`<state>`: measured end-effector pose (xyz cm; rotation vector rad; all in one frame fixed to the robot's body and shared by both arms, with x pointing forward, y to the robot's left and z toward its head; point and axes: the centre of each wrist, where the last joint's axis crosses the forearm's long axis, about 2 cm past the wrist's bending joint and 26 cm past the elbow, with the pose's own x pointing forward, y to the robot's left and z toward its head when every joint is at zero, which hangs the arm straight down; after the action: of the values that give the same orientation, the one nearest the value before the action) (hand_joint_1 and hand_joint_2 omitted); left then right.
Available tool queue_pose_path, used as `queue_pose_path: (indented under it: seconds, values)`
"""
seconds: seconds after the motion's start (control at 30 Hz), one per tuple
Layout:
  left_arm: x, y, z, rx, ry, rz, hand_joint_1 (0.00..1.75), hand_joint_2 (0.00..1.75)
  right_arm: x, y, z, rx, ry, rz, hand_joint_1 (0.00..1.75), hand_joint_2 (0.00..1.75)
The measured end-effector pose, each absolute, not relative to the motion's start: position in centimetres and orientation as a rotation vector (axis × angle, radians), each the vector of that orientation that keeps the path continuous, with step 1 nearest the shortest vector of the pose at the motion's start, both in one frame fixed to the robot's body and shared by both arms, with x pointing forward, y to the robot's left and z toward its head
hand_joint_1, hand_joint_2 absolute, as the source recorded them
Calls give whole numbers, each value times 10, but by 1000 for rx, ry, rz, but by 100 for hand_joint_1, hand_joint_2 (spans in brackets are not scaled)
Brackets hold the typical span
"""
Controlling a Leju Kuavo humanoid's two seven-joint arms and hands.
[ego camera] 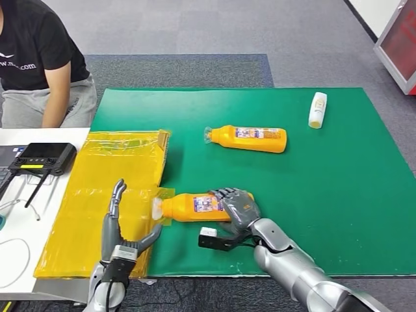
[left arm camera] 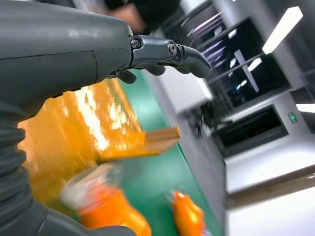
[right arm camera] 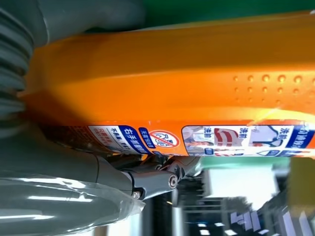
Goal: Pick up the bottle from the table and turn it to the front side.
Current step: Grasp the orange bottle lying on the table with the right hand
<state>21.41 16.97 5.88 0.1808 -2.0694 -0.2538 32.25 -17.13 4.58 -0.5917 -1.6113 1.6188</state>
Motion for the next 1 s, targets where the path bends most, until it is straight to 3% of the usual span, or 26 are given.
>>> queue_pose_path:
  seconds: [0.17,0.33,0.67,1.0]
  values:
    - [219,161,73,-166,-1981,88,0,175,301,-165,42,-524,-1733,1329,175,175]
    - [220,156,81,-216,-1918,273,0,175,288,-163,42,-515,-1765,1213,175,175]
    - [220,153,84,-288,-1843,378,0,175,272,-152,46,-397,-1834,1055,175,175]
    - [220,139,87,-481,-1767,309,0,175,269,-130,73,-246,-1977,824,175,175]
